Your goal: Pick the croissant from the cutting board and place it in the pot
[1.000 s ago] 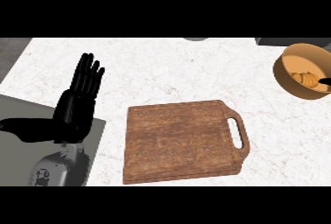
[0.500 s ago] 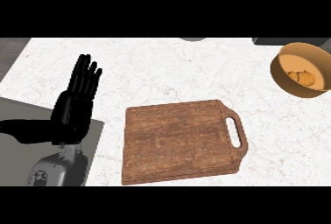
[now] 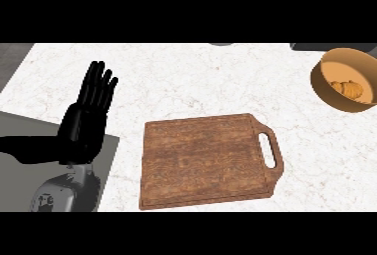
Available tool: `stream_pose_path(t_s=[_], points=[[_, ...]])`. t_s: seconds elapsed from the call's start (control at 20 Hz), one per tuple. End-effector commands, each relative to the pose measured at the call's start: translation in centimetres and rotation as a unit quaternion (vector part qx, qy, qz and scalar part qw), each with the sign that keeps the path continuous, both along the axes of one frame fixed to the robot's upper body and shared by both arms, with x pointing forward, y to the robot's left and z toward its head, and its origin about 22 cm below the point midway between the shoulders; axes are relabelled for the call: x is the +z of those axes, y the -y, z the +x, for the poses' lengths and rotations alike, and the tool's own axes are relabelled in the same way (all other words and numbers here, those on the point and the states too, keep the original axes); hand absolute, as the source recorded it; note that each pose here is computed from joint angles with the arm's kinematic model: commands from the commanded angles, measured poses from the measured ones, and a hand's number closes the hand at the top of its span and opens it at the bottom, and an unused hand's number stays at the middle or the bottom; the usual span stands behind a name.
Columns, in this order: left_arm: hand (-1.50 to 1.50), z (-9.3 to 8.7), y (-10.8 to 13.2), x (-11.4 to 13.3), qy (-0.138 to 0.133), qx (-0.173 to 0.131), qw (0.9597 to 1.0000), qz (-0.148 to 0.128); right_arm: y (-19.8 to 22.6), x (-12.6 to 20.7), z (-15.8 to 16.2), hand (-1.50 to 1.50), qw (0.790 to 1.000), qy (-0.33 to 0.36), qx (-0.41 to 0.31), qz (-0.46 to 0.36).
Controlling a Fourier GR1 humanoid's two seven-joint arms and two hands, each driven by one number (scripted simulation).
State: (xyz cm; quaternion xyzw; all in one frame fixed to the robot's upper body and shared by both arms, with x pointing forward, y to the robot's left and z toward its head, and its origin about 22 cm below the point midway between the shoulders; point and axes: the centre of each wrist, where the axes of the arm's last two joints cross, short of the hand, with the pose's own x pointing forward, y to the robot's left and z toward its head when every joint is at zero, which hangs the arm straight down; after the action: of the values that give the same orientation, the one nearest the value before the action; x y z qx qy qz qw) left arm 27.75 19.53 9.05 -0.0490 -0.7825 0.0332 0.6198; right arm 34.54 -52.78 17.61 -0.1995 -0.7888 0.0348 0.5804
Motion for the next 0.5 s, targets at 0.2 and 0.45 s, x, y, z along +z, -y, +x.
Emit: stream_pose_path(t_s=[0.2, 0.45], points=[[0.0, 0.6, -4.3, -0.1, -0.002, 0.046, 0.9966, 0.068, 4.0, 0.9, -4.2, -1.5, 0.999, 0.033, -0.03, 0.026], [0.0, 1.6, -3.6, 0.9, 0.012, 0.048, 0.9972, 0.056, 5.2, 1.1, -5.7, -1.5, 0.998, 0.041, -0.034, 0.03]])
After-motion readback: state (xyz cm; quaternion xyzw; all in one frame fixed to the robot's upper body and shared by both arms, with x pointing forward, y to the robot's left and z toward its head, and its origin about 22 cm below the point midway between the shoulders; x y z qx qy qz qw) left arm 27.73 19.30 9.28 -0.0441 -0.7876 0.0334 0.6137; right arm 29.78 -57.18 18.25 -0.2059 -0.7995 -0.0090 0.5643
